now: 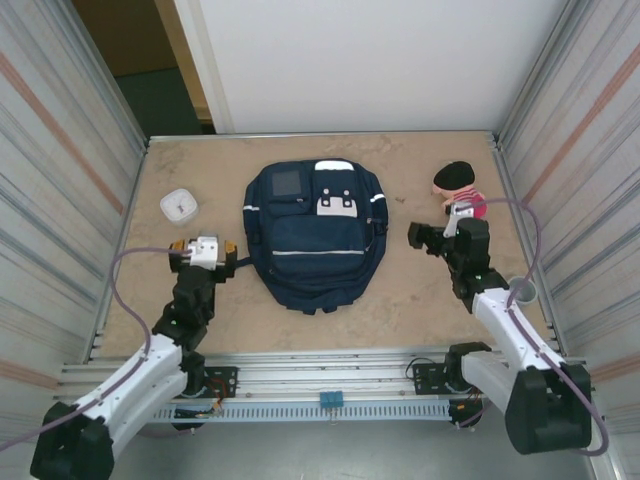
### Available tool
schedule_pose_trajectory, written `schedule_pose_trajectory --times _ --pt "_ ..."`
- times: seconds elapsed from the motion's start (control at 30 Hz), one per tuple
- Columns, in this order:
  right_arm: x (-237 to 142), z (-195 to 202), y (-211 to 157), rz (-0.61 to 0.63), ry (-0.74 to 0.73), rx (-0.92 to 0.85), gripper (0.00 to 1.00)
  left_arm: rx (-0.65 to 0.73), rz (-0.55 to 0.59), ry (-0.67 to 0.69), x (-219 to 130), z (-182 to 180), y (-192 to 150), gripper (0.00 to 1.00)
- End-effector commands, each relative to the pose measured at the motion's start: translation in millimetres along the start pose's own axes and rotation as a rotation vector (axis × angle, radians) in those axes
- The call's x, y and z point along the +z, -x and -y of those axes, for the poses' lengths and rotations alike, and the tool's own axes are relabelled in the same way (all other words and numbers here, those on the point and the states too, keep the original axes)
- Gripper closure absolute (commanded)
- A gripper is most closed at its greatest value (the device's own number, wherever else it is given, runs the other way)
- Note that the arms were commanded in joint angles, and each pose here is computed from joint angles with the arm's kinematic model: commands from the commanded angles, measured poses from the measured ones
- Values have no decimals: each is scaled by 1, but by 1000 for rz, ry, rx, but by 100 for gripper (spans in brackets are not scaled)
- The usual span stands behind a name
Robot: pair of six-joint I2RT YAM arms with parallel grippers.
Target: Pack the student bag
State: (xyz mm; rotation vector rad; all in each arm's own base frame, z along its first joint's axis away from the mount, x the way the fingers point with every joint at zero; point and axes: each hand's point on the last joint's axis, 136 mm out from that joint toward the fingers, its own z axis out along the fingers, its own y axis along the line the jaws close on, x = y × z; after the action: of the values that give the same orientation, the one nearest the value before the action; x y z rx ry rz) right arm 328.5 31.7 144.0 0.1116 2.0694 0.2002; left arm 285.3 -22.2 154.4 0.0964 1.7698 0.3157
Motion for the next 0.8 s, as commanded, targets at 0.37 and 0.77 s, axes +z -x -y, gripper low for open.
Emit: schedule_pose_trajectory --times 0.37,0.77 --pt "62 25 -10 166 19 -176 1 -42 47 -122 77 24 -24 1" --pt "85 58 -13 82 -110 -65 1 -193 -171 -76 119 -5 -43 1"
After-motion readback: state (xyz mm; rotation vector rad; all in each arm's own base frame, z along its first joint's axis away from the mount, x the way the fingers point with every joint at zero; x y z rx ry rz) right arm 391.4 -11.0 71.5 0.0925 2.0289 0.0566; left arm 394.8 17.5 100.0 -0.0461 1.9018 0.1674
